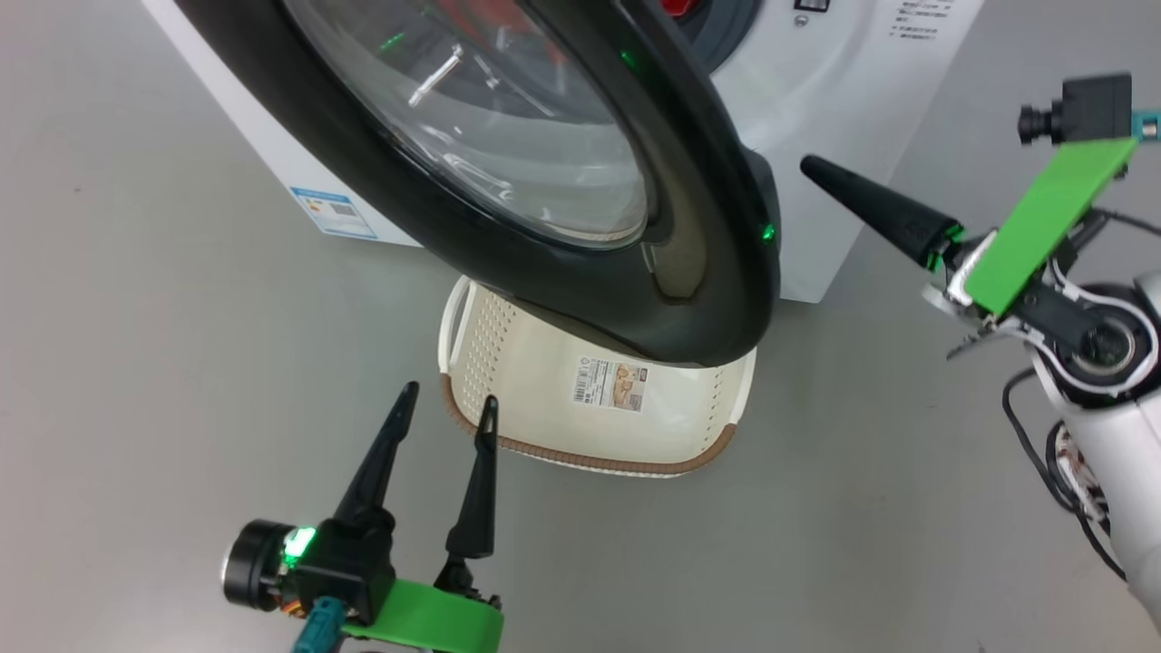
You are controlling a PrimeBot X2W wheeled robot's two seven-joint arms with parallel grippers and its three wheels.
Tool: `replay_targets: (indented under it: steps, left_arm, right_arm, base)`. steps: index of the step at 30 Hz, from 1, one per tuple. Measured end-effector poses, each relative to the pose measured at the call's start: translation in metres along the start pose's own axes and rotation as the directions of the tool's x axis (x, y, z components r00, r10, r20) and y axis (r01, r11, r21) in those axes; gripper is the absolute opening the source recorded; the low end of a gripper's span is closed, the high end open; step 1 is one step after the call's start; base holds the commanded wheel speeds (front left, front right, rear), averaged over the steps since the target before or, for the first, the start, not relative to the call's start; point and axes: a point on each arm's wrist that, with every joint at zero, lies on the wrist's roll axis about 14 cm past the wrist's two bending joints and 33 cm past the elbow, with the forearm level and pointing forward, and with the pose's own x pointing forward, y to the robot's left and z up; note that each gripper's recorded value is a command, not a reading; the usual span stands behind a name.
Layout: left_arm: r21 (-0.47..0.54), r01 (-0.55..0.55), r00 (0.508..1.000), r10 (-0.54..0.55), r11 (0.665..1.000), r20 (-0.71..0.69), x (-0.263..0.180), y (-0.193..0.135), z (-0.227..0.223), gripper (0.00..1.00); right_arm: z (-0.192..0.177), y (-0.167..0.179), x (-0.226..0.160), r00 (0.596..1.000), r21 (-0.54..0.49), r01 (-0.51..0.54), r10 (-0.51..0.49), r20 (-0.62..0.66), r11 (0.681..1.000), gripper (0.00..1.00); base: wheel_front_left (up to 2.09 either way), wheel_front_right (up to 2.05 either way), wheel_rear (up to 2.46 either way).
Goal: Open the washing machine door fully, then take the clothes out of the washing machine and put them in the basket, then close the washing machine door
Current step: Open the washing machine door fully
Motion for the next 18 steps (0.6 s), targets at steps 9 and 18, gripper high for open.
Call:
replay_targets:
  steps: [9, 18]
  left_arm:
    - [0.001, 0.001, 1.000, -0.001, 1.000, 0.002, 0.003, 0.003, -0.001, 1.00]
    - [-0.004, 0.021, 1.000, -0.021, 1.000, -0.005, 0.002, -0.001, -0.004, 1.00]
  right_arm:
    - [-0.009, -0.033, -0.033, 0.992, 0.015, 0.108, -0.109, 0.070, 0.994, 1.00]
    - [-0.022, -0.062, -0.073, 0.963, 0.015, 0.220, -0.220, 0.159, 0.975, 1.00]
  base:
    - [0.00, 0.00, 0.00]
    - [0.00, 0.00, 0.00]
